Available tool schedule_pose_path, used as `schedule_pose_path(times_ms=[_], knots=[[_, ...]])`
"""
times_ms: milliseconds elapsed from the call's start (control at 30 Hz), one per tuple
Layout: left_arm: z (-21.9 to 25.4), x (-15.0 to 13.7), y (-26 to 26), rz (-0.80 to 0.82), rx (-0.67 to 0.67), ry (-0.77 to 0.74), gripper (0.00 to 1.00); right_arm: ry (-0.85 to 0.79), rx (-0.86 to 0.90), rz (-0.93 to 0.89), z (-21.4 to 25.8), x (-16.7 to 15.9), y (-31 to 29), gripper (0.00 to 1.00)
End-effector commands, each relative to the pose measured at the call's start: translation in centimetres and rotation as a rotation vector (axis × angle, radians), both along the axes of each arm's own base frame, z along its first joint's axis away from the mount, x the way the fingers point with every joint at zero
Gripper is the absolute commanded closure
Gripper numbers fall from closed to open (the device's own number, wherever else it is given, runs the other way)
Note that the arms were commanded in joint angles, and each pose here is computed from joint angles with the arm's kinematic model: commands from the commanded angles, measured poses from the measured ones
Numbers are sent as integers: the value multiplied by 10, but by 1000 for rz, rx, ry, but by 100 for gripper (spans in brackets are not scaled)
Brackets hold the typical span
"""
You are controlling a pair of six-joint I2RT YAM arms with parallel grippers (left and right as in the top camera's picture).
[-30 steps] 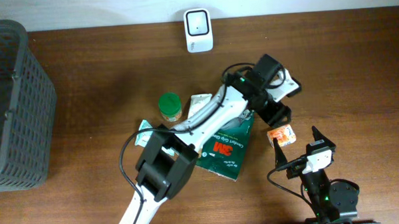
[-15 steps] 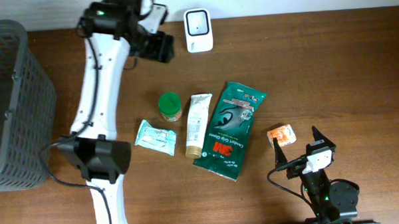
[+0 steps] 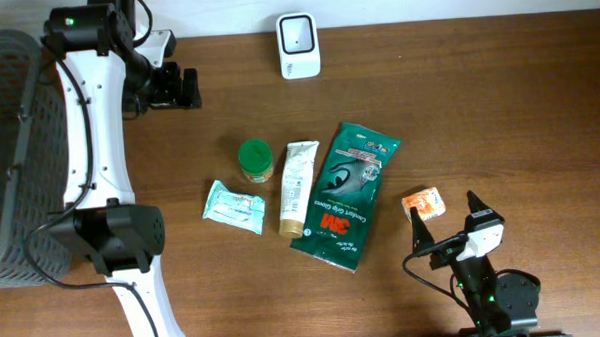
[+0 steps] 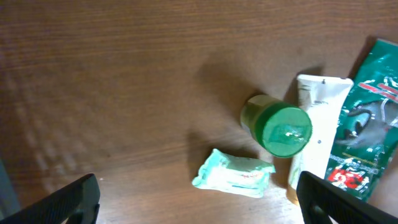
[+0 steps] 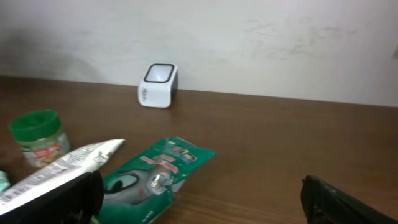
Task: Scan the item barcode
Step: 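Move the right gripper to the Kleenex pack and grasp it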
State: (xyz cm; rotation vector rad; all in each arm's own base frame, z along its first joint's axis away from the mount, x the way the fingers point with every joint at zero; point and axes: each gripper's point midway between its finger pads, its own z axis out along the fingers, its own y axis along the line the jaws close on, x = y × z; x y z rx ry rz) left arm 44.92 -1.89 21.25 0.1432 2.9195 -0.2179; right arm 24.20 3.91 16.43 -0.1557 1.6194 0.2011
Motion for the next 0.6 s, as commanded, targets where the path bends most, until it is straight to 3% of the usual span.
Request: schedule_pose_path(times_ms=[0, 167, 567], knots=[[9, 3, 7, 8, 31, -40, 1, 29, 45, 50, 2, -4, 8, 2], [10, 5, 6, 8, 27, -48, 1, 103, 42, 53, 36, -8, 9, 2], [10, 7, 6, 8, 28, -56, 1, 564, -14, 67, 72, 13, 9, 2]])
